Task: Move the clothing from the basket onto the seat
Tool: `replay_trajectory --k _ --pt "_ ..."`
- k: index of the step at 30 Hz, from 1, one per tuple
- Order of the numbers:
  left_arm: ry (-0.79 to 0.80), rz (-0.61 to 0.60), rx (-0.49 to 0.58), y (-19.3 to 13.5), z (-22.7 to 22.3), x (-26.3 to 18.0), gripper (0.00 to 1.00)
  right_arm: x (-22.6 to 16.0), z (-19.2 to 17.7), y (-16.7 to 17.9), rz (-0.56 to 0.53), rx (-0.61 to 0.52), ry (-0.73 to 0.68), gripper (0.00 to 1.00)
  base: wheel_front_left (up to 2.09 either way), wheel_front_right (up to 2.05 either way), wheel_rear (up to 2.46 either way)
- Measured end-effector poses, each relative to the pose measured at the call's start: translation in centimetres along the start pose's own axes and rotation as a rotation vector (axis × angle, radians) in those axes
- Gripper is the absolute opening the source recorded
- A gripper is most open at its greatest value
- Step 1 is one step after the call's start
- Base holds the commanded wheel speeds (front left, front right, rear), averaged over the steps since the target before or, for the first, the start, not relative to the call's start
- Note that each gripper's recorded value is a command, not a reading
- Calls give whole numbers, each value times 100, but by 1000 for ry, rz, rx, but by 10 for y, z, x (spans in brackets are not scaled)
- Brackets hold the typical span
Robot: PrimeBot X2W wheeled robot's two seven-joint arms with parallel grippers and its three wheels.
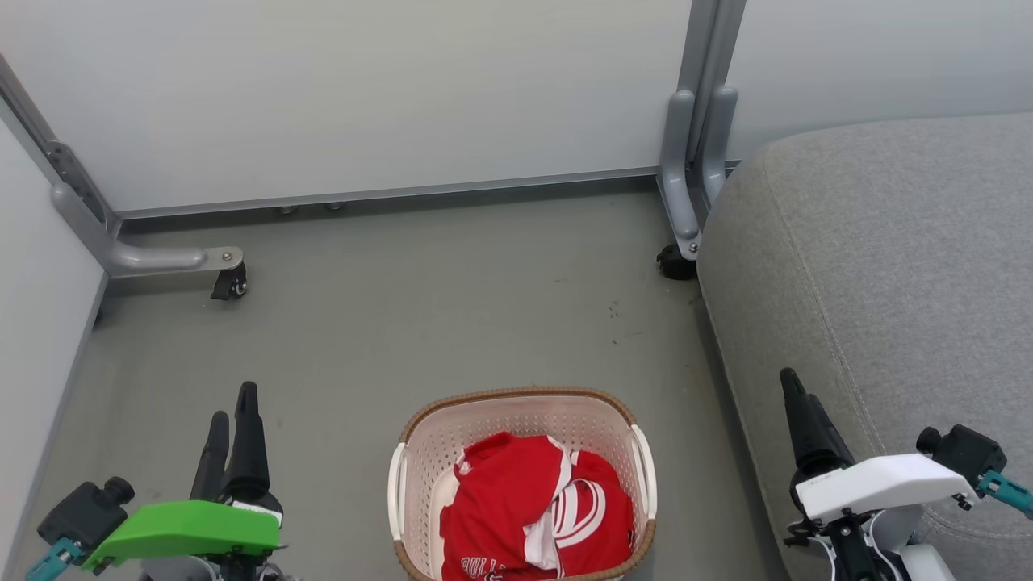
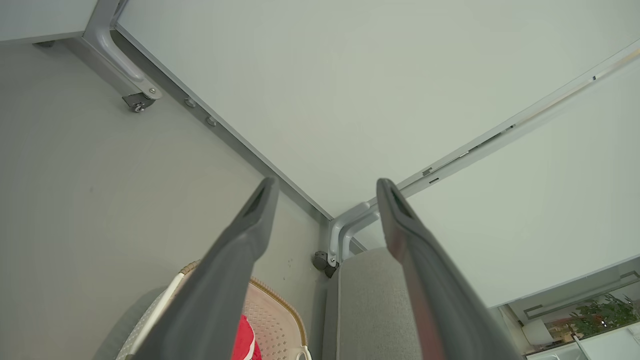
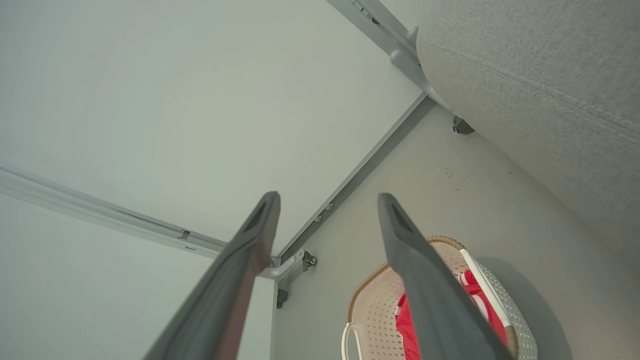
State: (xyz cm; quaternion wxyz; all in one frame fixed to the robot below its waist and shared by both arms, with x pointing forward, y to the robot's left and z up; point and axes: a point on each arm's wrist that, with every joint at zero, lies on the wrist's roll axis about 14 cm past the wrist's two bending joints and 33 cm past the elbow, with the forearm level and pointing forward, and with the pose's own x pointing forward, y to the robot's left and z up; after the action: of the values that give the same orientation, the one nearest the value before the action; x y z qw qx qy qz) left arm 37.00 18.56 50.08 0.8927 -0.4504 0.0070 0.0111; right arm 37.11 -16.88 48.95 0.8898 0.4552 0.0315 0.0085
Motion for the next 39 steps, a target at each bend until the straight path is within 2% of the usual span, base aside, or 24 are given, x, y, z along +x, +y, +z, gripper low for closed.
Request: replay_trajectory --k 19,39 --pt "-9 -54 260 -13 -6 -7 100 -3 -4 17 62 -250 -13 100 0 0 0" --pt "-7 -136 501 -30 -18 -14 100 -10 -5 28 115 -458 -41 100 0 0 0"
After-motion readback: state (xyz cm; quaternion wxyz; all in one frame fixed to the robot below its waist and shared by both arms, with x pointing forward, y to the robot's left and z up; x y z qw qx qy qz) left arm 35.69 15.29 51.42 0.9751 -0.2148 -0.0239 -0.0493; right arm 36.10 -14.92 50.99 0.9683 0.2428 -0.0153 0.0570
